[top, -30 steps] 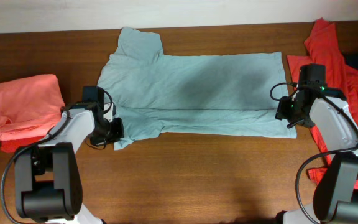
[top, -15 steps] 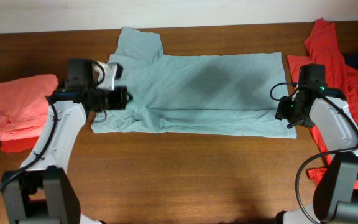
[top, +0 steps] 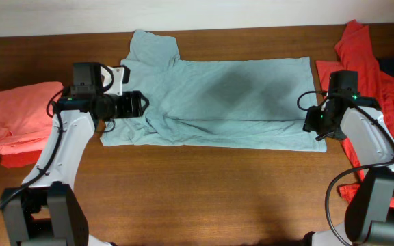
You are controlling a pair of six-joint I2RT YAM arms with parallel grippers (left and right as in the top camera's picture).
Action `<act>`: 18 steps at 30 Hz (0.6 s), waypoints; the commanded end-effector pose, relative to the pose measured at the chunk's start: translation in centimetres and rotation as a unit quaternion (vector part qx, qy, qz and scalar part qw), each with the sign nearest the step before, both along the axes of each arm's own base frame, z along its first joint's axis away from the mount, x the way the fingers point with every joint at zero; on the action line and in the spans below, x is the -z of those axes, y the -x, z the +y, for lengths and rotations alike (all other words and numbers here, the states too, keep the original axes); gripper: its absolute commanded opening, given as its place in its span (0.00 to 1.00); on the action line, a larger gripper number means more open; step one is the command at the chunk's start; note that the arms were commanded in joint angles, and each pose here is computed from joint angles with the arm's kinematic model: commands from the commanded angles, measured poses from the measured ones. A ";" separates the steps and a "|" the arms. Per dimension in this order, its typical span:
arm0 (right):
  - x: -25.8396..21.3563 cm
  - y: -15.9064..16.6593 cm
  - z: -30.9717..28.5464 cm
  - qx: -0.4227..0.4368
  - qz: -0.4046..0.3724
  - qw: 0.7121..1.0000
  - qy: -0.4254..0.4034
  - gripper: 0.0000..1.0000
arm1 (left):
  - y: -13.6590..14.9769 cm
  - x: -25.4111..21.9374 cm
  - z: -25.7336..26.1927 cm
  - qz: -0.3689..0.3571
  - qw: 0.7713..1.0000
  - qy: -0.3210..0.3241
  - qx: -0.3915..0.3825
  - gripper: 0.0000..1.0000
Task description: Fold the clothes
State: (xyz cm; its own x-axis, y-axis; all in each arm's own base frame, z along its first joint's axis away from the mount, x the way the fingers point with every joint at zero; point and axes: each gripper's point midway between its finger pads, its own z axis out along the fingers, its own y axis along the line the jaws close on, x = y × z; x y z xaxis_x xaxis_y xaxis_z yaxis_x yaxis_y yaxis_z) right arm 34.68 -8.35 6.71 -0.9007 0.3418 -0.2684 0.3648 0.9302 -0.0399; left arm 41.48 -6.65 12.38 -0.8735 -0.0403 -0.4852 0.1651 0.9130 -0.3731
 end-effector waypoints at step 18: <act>0.3 0.1 0.1 0.006 0.003 1.000 -0.005 0.63 | -0.2 10.6 -1.3 0.099 0.995 -0.006 0.018 0.11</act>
